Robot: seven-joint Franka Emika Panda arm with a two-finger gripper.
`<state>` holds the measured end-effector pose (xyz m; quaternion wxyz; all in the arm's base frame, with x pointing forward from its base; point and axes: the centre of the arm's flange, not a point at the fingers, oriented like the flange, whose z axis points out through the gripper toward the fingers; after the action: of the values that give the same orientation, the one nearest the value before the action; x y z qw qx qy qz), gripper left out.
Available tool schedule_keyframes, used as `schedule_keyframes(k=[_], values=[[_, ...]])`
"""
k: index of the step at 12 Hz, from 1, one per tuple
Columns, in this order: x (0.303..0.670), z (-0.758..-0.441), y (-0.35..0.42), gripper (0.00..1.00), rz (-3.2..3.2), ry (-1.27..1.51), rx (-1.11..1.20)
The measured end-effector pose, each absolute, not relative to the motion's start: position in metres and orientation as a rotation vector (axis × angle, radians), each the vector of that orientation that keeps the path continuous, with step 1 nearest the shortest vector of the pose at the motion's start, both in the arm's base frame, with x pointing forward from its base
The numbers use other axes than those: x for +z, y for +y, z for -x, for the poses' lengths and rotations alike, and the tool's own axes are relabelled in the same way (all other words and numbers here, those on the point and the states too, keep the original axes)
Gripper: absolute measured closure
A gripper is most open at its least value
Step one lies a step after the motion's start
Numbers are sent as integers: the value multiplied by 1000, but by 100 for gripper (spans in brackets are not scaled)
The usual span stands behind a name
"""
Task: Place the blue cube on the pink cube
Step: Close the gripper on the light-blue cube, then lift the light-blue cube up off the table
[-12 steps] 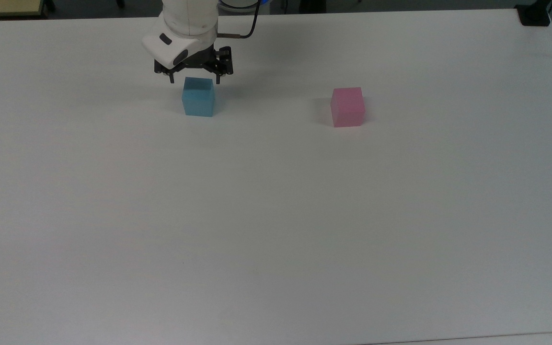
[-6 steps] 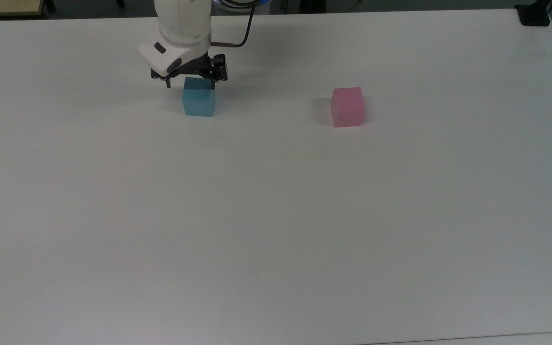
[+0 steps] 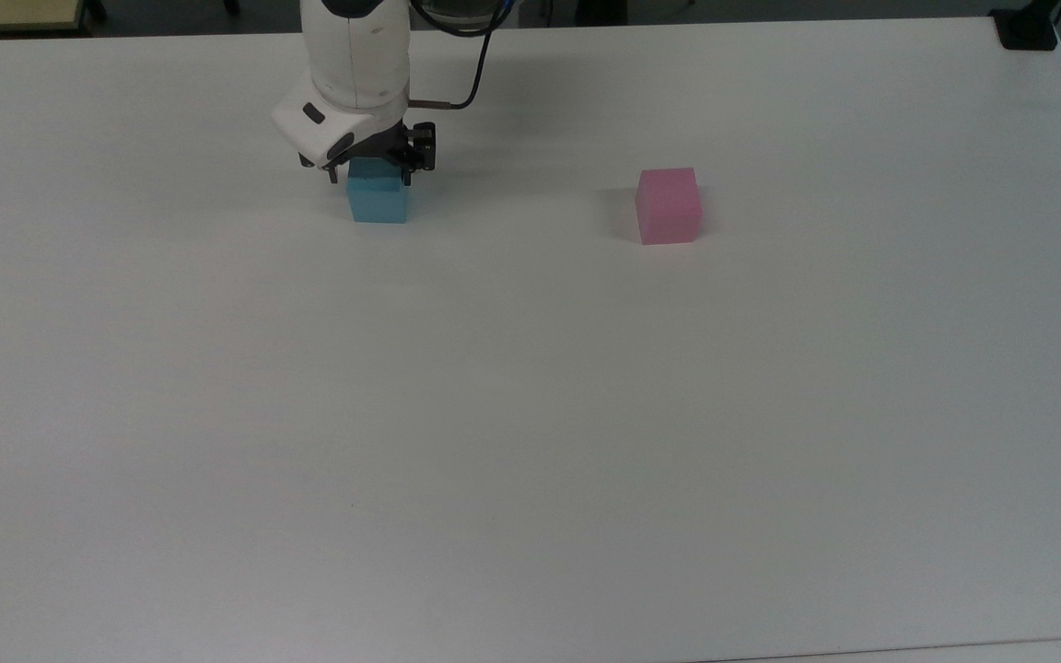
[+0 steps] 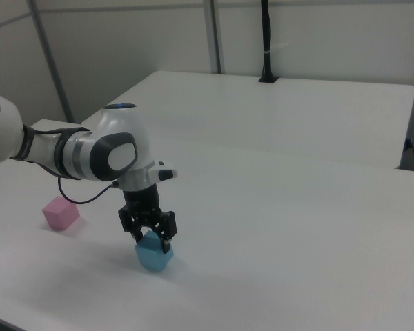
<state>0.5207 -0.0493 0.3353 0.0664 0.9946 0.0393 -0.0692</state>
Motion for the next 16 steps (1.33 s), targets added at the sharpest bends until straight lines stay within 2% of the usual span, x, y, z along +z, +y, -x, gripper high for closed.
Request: schedule_keyframes(k=[1,2,7,9,12,14,16], values=[[335,-521,-49,32,-2999,120,-210],[336,-521,-48,40,-2999,117,-205],[342,-522,-49,40,-2998,92,-202],[392,-531,-52,40,-2990,49,-219],[514,-544,-57,40,-2996,-20,-146],[544,-546,-54,40,-2998,-25,-124],[542,-549,-39,40,-3002,1,-127]])
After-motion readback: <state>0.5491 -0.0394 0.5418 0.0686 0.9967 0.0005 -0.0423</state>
